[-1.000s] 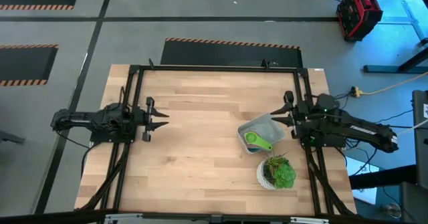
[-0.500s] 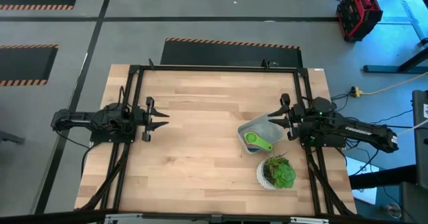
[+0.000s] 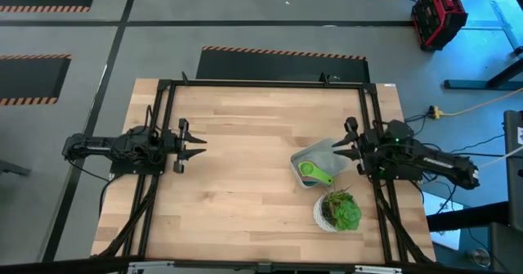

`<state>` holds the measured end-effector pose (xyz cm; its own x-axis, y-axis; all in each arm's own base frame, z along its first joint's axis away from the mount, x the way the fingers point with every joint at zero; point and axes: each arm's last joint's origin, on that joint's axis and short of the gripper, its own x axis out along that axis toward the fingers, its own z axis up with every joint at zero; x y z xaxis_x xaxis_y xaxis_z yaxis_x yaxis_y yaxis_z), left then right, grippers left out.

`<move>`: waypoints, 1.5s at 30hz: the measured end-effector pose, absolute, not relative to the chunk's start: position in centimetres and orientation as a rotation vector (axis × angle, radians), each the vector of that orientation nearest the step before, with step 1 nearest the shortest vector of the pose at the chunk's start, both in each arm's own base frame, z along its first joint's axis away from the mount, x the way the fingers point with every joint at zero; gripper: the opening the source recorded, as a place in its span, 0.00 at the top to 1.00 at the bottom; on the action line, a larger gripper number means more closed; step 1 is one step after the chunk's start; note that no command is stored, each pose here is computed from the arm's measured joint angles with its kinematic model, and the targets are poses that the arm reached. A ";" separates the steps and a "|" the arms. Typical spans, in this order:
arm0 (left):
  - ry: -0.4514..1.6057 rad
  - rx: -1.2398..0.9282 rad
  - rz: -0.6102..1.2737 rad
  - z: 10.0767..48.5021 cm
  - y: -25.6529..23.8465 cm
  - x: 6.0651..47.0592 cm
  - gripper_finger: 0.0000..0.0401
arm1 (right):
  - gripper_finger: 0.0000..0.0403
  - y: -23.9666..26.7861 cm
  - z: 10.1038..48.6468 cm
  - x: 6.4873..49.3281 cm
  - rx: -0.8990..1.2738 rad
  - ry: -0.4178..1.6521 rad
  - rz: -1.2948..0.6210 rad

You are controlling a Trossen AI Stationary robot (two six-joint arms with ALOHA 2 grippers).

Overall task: Nest measuring cups in basket
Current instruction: Return to Home Position

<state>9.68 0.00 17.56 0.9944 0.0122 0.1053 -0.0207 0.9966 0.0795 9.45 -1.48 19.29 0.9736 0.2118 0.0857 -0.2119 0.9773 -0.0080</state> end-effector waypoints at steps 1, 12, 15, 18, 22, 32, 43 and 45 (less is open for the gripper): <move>-0.105 0.080 0.016 17.6 0.0 9.7 0.73 | 0.77 -1.5 19.2 9.3 -0.007 -0.082 0.204; -0.104 0.080 0.017 17.6 0.0 9.7 0.73 | 0.77 -1.6 19.0 8.9 -0.035 -0.081 0.096; -0.104 0.080 0.017 17.6 0.0 9.7 0.73 | 0.77 -1.7 19.0 8.9 -0.035 -0.082 0.064; -0.104 0.081 0.017 17.6 0.0 9.7 0.73 | 0.77 -1.8 19.0 8.9 -0.039 -0.083 0.018; -0.104 0.086 0.017 17.6 0.0 9.7 0.73 | 0.77 -2.1 19.0 8.9 -0.036 -0.084 -0.056; -0.103 0.086 0.043 17.6 0.1 9.7 0.73 | 0.77 -2.2 17.6 9.4 -0.028 -0.105 -0.068; -0.103 0.086 0.043 17.6 0.1 9.7 0.73 | 0.77 -2.3 17.0 9.5 0.042 -0.043 -0.099; -0.103 0.086 0.043 17.6 0.1 9.7 0.73 | 0.77 -2.2 17.0 9.5 0.045 -0.048 -0.085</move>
